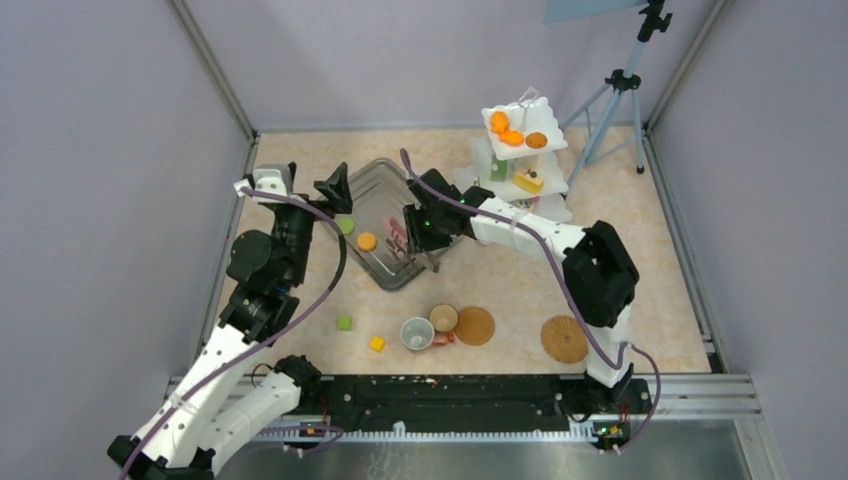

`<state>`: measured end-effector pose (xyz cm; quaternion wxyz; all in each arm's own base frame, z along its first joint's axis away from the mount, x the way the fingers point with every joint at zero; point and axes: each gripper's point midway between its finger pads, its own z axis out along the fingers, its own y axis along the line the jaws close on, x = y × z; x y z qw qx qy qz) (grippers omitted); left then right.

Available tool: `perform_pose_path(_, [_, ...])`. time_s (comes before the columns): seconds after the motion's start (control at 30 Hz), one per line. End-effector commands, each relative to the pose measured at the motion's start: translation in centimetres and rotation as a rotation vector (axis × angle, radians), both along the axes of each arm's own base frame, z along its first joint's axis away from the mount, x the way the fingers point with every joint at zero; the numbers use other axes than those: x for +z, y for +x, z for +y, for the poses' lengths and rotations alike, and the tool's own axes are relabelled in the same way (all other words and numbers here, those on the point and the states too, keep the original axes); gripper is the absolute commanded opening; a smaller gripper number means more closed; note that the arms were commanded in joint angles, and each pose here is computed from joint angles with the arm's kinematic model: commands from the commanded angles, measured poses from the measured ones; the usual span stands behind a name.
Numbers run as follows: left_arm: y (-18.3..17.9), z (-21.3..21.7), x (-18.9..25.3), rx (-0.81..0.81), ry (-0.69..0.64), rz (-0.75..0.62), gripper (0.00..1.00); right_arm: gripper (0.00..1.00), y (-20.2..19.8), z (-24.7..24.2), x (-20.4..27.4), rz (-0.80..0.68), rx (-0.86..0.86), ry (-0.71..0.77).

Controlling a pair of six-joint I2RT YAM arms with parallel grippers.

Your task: Serve the afternoon tea

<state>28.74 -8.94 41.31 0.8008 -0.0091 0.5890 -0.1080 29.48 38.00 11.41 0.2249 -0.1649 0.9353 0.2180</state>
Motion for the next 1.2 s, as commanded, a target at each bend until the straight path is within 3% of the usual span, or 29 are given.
perform_pose_path(0.0, [-0.8, 0.8, 2.4, 0.017, -0.026, -0.067, 0.99, 0.4, -0.7, 2.5, 1.3, -0.001, 0.07, 0.02])
perform_pose_path(0.2, [-0.8, 0.8, 2.5, 0.015, -0.025, -0.069, 0.99, 0.41, -0.9, 3.5, 0.2, 0.009, 0.107, -0.018])
perform_pose_path(0.6, [-0.8, 0.8, 2.5, 0.012, -0.028, -0.069, 0.99, 0.43, -0.5, 4.0, 0.2, -0.11, 0.15, -0.144])
perform_pose_path(1.17, [-0.8, 0.7, 2.4, 0.008, -0.031, -0.067, 0.99, 0.42, -0.4, 4.8, 2.7, -0.214, 0.181, -0.086])
